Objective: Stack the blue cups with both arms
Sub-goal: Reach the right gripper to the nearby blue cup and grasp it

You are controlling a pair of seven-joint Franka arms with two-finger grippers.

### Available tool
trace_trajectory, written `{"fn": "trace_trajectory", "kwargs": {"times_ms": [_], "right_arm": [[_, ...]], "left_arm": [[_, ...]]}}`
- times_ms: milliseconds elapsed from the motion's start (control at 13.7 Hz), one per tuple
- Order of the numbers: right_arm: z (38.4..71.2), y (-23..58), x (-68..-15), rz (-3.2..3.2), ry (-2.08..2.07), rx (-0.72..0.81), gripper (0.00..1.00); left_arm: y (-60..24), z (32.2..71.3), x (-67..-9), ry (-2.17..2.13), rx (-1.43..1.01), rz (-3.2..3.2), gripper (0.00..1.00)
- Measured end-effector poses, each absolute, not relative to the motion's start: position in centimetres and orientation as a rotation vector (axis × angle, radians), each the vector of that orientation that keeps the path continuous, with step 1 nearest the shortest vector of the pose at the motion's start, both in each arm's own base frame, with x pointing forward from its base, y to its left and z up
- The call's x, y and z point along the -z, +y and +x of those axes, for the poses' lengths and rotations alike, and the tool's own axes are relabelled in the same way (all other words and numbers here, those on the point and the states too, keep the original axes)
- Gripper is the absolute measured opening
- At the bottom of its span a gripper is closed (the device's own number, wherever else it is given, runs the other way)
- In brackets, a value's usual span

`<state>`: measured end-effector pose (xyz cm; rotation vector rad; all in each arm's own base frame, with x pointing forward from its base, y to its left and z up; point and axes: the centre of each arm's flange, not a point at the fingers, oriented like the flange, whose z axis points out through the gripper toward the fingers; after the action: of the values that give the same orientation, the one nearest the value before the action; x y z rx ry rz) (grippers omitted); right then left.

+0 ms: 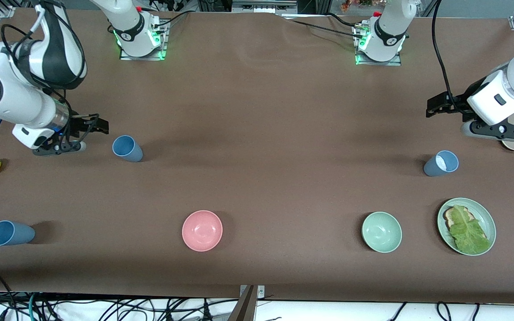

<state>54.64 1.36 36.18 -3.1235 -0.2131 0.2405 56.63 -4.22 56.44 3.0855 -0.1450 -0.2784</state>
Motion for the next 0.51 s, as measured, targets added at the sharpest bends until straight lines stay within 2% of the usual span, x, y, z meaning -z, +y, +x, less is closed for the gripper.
{"fn": "trace_trajectory", "kwargs": {"times_ms": [512], "right_arm": [[55.8, 1.3, -29.2, -3.139, -0.213, -0.22, 1.0]], "left_arm": [[-4.0, 56.6, -56.4, -0.14, 0.279, 3.085, 1.0]]}}
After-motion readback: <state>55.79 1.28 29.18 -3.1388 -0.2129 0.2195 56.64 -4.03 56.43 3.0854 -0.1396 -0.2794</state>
